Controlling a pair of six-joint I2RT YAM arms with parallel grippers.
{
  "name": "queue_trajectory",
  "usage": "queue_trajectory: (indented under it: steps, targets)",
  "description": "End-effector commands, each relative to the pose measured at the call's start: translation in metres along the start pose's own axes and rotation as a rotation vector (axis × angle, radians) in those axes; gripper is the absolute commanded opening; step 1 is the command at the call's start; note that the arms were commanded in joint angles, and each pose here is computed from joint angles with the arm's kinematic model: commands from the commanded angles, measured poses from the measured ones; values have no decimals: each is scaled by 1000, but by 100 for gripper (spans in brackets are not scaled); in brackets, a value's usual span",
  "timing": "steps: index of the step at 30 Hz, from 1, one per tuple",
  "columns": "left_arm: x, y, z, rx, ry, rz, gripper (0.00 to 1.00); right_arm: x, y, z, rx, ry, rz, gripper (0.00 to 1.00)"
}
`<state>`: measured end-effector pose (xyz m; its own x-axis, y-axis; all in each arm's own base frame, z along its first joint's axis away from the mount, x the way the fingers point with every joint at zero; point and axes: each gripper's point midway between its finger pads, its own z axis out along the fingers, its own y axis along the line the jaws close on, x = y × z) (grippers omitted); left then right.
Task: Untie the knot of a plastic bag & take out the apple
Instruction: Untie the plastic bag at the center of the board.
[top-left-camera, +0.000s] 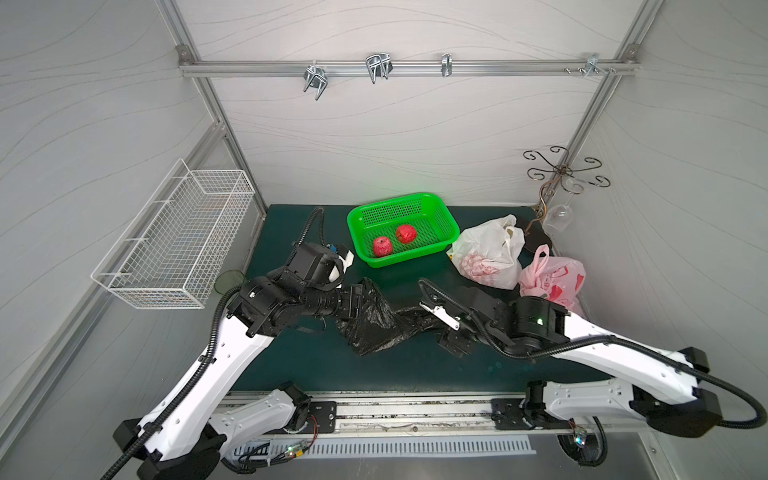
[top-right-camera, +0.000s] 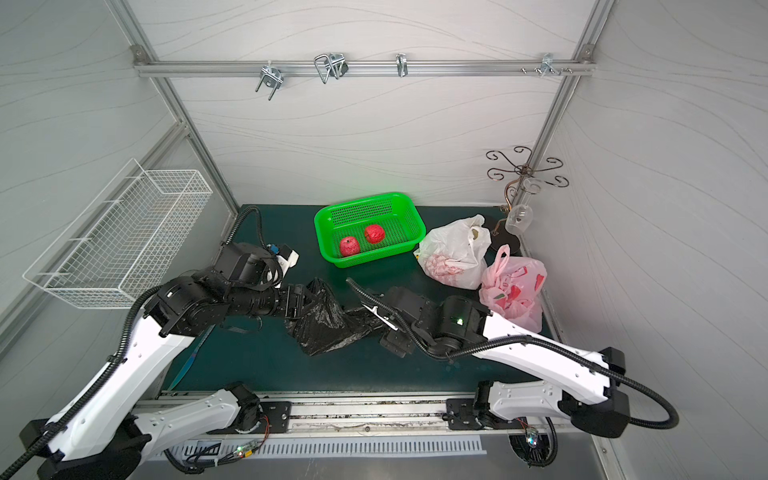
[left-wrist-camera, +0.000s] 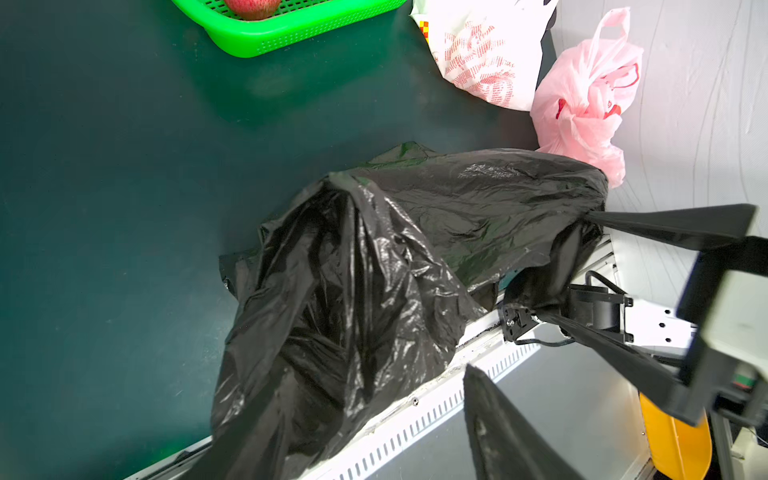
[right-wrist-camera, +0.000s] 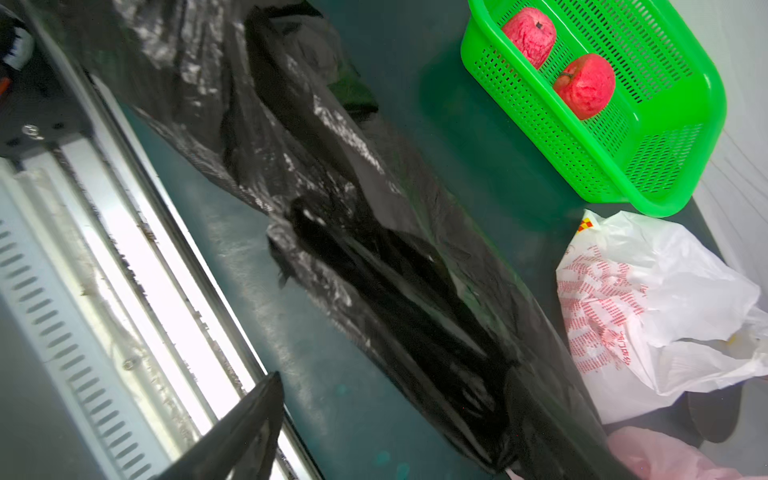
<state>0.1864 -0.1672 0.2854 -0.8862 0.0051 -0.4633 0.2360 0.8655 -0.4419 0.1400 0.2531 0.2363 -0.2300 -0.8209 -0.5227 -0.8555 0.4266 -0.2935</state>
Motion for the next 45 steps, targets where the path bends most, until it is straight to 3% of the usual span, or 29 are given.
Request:
queue_trajectory:
  steps: [1,4,6,8,10,11,12,13,20,27,31,33,35,37,38,42,45]
  targets:
    - [-12,-5,-2,24,-51,-15,67,-7,-6,1,70,9,-65,87]
    - [-16,-4,-3,25,-60,0,67,-11,-3,10,86,34,-91,86]
    - [-19,-6,-3,33,-64,11,67,-15,-6,13,111,41,-81,76]
    - [-21,-7,-2,44,-64,18,67,-22,-10,9,134,20,-59,57]
    - [-23,-8,-1,50,-61,24,68,-32,-16,0,143,-24,-28,31]
    - [-25,-8,0,52,-59,24,68,-36,-17,-6,140,-51,-15,14]
    - [-27,-8,1,54,-59,24,68,-40,-19,-12,134,-78,-4,4]
    - [-29,-7,2,53,-60,21,68,-43,-20,-17,134,-99,-1,0]
    - [-38,3,8,18,-59,-41,69,-43,-26,-37,55,-180,109,0]
    - [-34,18,21,-40,-10,-49,66,-36,-31,-43,48,-193,135,0]
    - [-34,9,32,21,17,-58,61,-34,-32,-43,45,-198,151,0]
    - [-36,2,35,61,22,-64,54,-34,-33,-44,44,-203,157,0]
    - [-39,-7,36,106,21,-65,38,-33,-34,-42,47,-199,162,0]
    - [-42,-17,35,160,23,-57,7,-33,-37,-42,51,-203,176,0]
    - [-44,-21,35,177,25,-53,0,-33,-40,-40,55,-200,187,0]
    - [-59,-26,28,179,-14,4,0,-37,-70,-38,72,-222,303,0]
    - [-90,-21,24,175,-72,37,0,-49,-107,-35,72,-249,438,0]
